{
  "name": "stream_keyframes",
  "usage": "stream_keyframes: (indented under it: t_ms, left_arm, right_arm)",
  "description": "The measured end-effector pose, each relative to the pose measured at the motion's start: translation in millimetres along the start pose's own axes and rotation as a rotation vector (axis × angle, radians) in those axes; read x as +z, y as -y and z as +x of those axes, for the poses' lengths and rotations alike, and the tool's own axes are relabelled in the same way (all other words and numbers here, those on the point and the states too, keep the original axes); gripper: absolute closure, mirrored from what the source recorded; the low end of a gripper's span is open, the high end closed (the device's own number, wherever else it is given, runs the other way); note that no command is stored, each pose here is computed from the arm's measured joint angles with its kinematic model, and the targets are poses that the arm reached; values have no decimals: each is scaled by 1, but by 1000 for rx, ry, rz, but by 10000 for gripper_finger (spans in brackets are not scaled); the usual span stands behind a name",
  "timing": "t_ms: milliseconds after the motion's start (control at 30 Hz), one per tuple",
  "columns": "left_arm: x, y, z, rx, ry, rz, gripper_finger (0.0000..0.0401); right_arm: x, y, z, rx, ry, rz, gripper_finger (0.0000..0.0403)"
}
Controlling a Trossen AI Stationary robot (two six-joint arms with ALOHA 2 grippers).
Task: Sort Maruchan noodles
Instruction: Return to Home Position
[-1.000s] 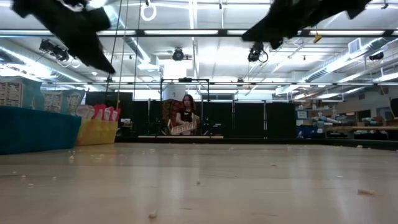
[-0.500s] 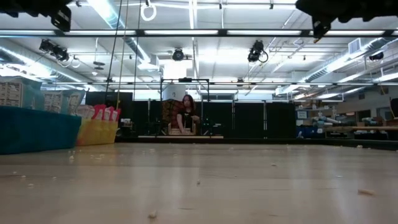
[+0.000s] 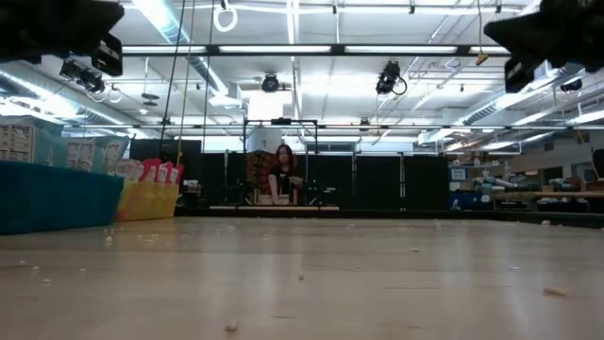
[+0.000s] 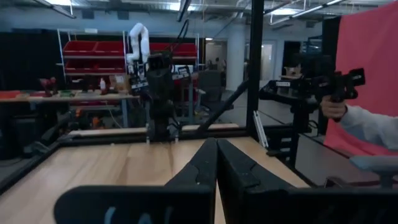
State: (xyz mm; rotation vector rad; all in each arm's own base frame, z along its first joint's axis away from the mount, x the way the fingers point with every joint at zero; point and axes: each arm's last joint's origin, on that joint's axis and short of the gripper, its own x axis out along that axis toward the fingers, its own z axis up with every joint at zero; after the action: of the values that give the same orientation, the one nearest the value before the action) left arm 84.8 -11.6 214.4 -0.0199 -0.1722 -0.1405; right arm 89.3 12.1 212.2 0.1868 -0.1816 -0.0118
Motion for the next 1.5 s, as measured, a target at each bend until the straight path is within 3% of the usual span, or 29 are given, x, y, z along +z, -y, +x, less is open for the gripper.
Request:
stream_keyframes:
  t_ms: [167, 233, 333, 567, 733, 1067, 1267, 1500]
  left_arm:
    - [-15, 0, 3, -3, 49, 14, 393]
    - [-23, 0, 4, -3, 52, 27, 393]
    - [-29, 0, 5, -1, 47, 41, 392]
    - [-31, 0, 5, 2, 24, 13, 392]
    - [-40, -2, 5, 49, -71, 21, 392]
    - [-43, -3, 4, 93, -93, -18, 392]
    - [-42, -6, 4, 175, -67, -181, 392]
    - [-38, -6, 4, 163, -41, -67, 392]
  right_arm:
    - [-32, 4, 0, 47, -29, 106, 395]
    - [-36, 7, 2, 8, -72, 143, 397]
    - [-34, 14, 3, -64, -51, 95, 398]
    - [-32, 26, 1, -65, -50, -35, 398]
    - [-35, 26, 1, -77, -76, -117, 398]
    - [-40, 29, 1, -144, -136, -141, 379]
    - [-40, 29, 1, -144, -135, -143, 376]
    - [-40, 29, 1, -144, -135, -143, 376]
